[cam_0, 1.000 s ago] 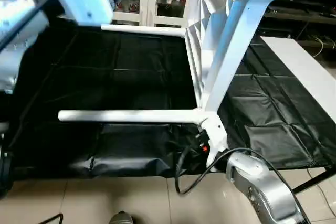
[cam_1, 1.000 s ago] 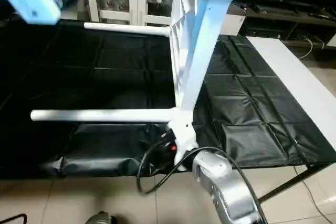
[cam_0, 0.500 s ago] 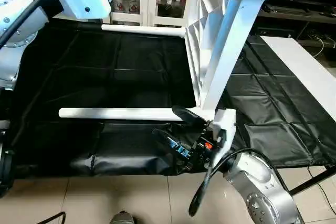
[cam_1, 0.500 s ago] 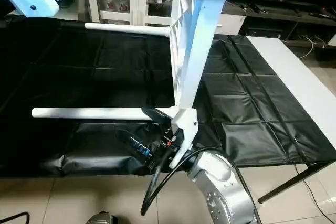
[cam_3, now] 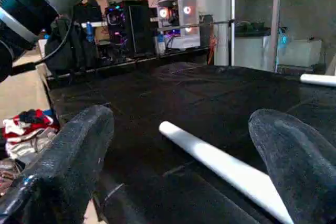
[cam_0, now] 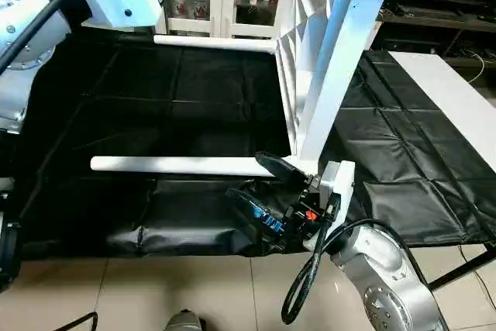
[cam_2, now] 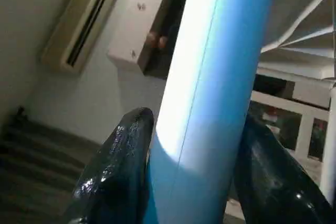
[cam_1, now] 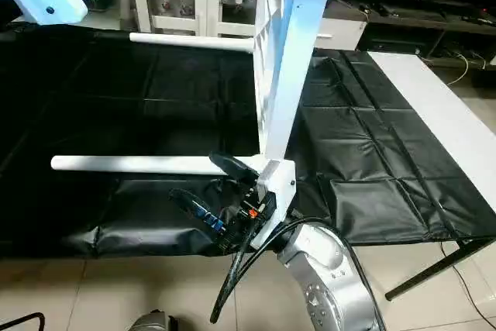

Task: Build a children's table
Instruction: Flip table

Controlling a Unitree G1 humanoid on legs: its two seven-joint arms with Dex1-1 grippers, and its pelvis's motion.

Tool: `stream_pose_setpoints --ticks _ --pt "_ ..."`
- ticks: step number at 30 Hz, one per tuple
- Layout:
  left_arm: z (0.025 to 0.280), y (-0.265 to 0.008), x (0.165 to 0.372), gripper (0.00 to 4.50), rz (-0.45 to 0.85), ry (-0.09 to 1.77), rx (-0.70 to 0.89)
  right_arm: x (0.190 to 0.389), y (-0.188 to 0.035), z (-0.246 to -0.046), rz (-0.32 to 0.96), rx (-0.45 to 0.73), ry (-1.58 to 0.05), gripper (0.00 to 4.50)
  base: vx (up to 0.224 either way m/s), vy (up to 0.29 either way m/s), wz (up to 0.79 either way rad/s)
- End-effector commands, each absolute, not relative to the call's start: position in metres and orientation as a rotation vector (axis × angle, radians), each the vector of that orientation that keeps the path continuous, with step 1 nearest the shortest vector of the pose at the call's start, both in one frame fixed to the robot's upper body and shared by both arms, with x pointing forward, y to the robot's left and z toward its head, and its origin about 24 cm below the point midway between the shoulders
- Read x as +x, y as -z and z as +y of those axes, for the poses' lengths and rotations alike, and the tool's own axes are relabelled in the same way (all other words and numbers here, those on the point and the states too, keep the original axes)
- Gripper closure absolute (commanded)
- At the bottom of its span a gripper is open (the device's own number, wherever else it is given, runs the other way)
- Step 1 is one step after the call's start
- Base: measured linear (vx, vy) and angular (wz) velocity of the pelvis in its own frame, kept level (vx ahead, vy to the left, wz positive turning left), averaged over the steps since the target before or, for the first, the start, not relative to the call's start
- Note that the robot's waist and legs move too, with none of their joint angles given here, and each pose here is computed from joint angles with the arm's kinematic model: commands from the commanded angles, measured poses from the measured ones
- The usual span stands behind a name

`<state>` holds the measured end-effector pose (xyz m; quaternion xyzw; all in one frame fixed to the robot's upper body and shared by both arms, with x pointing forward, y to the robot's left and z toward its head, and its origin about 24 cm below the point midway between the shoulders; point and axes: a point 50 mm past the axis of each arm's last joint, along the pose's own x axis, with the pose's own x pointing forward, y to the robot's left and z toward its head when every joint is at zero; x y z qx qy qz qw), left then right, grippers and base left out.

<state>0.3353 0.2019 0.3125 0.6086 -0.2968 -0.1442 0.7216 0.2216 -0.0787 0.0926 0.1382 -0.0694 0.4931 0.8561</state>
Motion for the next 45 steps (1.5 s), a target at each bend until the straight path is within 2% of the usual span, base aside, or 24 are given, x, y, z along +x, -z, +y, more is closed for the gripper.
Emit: stream_pose_setpoints --ticks 1,6,7,9,10,16,20,21,22,23,24,33,34,35,36,41,45 --pt "0.222 -0.330 0.333 2.46 -0.709 0.138 1.123 0.225 -0.092 -0.083 -0.149 0.276 -1.014 0.00 0.000 0.000 0.00" --pt "0.230 -0.335 0.333 2.46 -0.723 0.072 1.005 0.227 -0.090 -0.084 -0.131 0.266 -1.008 0.00 0.000 0.000 0.00" --pt "0.236 -0.340 0.332 2.46 -0.735 0.038 0.896 0.233 -0.083 -0.085 -0.076 0.230 -0.956 0.00 0.000 0.000 0.00" --pt "0.237 -0.340 0.331 2.46 -0.737 0.034 0.883 0.234 -0.082 -0.086 -0.068 0.225 -0.948 0.00 0.000 0.000 0.00" --pt "0.240 -0.343 0.330 2.46 -0.744 0.020 0.814 0.240 -0.075 -0.088 -0.026 0.203 -0.894 0.00 0.000 0.000 0.00" --pt "0.243 -0.346 0.327 2.46 -0.753 0.024 0.727 0.250 -0.068 -0.096 -0.004 0.176 -0.797 0.00 0.000 0.000 0.00" --pt "0.243 -0.346 0.325 2.46 -0.767 0.045 0.633 0.260 -0.067 -0.101 0.008 0.210 -0.747 0.00 0.000 0.000 0.00" --pt "0.242 -0.346 0.324 2.46 -0.775 0.056 0.595 0.265 -0.068 -0.104 -0.001 0.228 -0.714 0.00 0.000 0.000 0.00" --pt "0.238 -0.345 0.321 2.46 -0.788 0.082 0.520 0.278 -0.073 -0.109 -0.029 0.295 -0.633 0.00 0.000 0.000 0.00" --pt "0.238 -0.345 0.321 2.46 -0.788 0.082 0.520 0.278 -0.073 -0.109 -0.029 0.295 -0.633 0.00 0.000 0.000 0.00" --pt "0.234 -0.344 0.319 2.46 -0.794 0.096 0.480 0.289 -0.078 -0.114 -0.063 0.342 -0.580 0.00 0.000 0.000 0.00" --pt "0.229 -0.343 0.315 2.46 -0.796 0.102 0.440 0.314 -0.096 -0.116 -0.170 0.391 -0.587 0.00 0.000 0.000 0.00" --pt "0.228 -0.342 0.314 2.46 -0.792 0.104 0.431 0.327 -0.100 -0.115 -0.166 0.384 -0.563 0.00 0.000 0.000 0.00" --pt "0.228 -0.342 0.314 2.46 -0.792 0.104 0.431 0.327 -0.100 -0.115 -0.166 0.384 -0.563 0.00 0.000 0.000 0.00" --pt "0.228 -0.342 0.313 2.46 -0.789 0.103 0.432 0.335 -0.102 -0.115 -0.168 0.390 -0.537 0.00 0.000 0.000 0.00" --pt "0.227 -0.340 0.308 2.46 -0.774 0.097 0.419 0.345 -0.109 -0.110 -0.196 0.471 -0.571 0.00 0.000 0.000 0.00" --pt "0.229 -0.339 0.307 2.46 -0.762 0.081 0.416 0.344 -0.108 -0.108 -0.212 0.487 -0.593 0.49 0.000 0.000 0.00"
